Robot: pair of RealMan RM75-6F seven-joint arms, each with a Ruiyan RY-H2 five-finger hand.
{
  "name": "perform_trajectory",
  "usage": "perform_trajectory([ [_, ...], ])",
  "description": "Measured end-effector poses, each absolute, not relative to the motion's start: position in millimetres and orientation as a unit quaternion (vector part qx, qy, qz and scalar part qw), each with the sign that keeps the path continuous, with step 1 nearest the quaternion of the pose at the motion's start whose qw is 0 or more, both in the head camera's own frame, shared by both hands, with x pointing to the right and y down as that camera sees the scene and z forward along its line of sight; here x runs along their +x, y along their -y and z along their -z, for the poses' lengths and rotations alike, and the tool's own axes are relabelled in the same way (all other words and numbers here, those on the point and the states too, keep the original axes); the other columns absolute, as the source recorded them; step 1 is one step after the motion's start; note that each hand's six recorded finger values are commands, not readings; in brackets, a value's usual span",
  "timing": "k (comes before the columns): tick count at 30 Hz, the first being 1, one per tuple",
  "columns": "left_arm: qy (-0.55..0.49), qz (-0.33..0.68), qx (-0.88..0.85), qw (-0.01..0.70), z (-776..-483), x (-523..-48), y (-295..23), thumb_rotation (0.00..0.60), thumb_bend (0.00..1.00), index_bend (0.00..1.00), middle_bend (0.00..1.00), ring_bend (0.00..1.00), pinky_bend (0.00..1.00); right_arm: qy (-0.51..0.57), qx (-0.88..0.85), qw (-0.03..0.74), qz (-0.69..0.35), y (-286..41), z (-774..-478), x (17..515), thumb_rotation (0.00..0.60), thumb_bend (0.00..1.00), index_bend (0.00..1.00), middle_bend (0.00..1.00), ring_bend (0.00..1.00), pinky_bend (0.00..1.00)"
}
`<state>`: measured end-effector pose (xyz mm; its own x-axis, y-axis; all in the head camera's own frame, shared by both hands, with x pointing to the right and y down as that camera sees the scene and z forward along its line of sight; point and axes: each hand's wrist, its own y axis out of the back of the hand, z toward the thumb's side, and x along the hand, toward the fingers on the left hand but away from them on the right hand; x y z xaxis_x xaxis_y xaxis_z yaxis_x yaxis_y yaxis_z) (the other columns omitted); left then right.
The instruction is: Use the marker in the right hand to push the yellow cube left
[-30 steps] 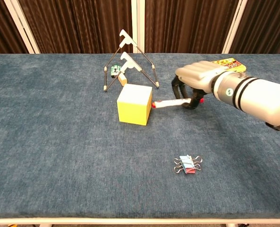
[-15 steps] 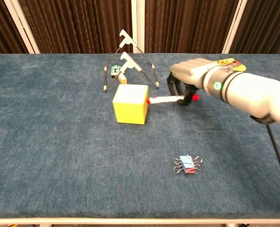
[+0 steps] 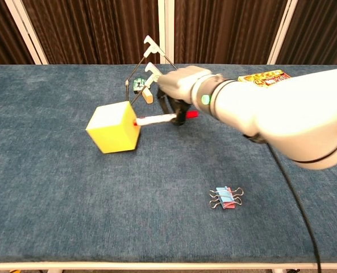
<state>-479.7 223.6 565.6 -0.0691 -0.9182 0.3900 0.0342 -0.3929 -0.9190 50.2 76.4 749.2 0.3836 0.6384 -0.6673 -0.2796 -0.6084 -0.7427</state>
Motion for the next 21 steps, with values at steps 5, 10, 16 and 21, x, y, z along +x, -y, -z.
perform_trajectory([
  [5, -0.392, 0.618, -0.563, 0.385, -566.3, -480.6, -224.2, 0.6, 0.03, 0.18, 0.12, 0.1, 0.1, 0.118, -0.717, 0.429, -0.537, -78.6, -750.3, 27.7, 0.6, 0.44, 0.65, 0.64, 0.23, 0.1],
  [10, -0.393, 0.617, -0.563, 0.385, -566.8, -481.6, -223.4, 0.6, 0.03, 0.18, 0.12, 0.1, 0.1, 0.119, -0.715, 0.432, -0.537, -77.0, -747.0, 30.3, 0.6, 0.44, 0.66, 0.64, 0.23, 0.1],
  [16, -0.392, 0.611, -0.567, 0.388, -568.7, -477.8, -220.0, 0.6, 0.03, 0.18, 0.12, 0.1, 0.1, 0.116, -0.707, 0.431, -0.549, -79.9, -742.3, 56.0, 0.6, 0.43, 0.62, 0.63, 0.22, 0.1],
  [21, -0.392, 0.609, -0.569, 0.39, -568.4, -476.0, -219.8, 0.6, 0.03, 0.18, 0.12, 0.1, 0.1, 0.106, -0.701, 0.427, -0.561, -89.9, -741.6, 80.7, 0.6, 0.43, 0.54, 0.59, 0.19, 0.1],
])
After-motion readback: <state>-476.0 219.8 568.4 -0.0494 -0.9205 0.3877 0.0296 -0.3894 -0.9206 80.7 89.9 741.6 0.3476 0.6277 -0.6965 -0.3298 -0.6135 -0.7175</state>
